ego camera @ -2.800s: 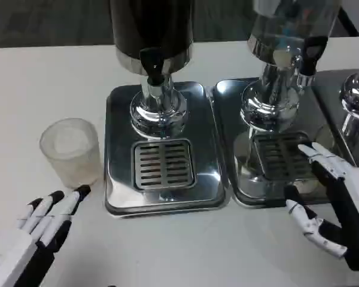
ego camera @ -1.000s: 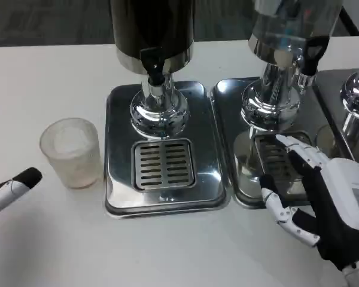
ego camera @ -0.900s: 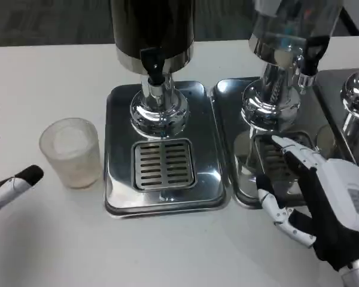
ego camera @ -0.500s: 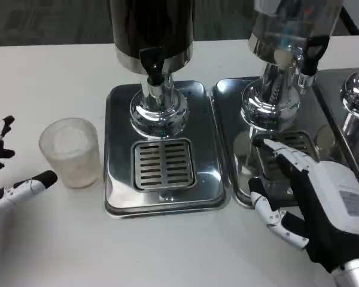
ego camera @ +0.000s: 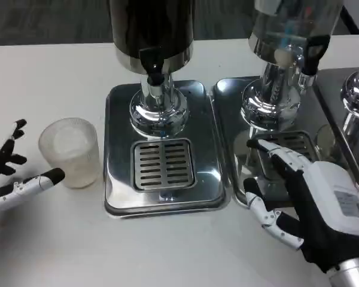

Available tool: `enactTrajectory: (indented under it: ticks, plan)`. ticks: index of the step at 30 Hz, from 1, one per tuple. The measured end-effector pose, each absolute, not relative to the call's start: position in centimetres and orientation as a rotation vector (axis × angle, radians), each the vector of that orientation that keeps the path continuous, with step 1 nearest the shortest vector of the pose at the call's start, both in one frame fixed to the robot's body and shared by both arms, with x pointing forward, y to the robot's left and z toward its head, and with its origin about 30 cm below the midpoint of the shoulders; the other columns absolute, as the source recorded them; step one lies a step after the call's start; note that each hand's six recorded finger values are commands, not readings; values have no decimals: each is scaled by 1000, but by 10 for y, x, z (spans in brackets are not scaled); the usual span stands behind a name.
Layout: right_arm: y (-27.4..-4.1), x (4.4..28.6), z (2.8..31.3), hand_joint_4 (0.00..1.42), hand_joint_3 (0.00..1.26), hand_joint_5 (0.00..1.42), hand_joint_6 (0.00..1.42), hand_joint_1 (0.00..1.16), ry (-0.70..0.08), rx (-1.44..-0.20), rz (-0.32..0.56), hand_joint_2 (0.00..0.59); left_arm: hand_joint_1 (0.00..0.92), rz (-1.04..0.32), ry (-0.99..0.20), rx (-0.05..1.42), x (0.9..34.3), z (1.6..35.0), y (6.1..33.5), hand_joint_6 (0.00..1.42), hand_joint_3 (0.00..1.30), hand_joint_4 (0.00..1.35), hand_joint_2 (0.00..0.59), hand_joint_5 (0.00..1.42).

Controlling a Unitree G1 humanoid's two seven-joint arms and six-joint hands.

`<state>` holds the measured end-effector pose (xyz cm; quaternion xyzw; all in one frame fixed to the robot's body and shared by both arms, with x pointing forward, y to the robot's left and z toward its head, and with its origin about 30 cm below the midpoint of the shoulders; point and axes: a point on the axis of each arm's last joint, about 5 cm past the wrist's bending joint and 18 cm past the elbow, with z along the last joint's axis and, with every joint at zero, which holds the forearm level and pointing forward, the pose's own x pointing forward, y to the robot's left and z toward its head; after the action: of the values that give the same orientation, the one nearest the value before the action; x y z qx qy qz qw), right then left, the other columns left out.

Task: Grasp the cup under the faucet to collect the drink, then remove the cup.

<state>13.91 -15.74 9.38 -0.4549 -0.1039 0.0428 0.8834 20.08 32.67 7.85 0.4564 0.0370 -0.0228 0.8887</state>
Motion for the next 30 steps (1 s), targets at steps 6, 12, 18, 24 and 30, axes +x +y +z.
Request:
enactTrajectory:
  ticks: [6,12,18,24,30]
  plan:
    - [-157,139,94,197,227,197,285,354,-216,-946,90,437,156,-68,66,949,210,81,324,411,45,74,0,312]
    - [-157,139,94,197,230,200,288,354,-215,-945,92,437,161,-90,69,949,214,80,321,450,55,93,1,341]
    - [-157,139,94,197,231,207,291,354,-213,-942,96,437,161,-103,68,940,216,77,317,504,75,117,7,372]
    - [-157,139,94,197,237,209,300,354,-208,-942,106,437,177,-100,61,941,220,77,313,528,86,124,8,384]
    - [-158,139,94,197,241,209,317,354,-200,-938,119,437,181,-87,63,934,222,75,310,534,86,131,17,394]
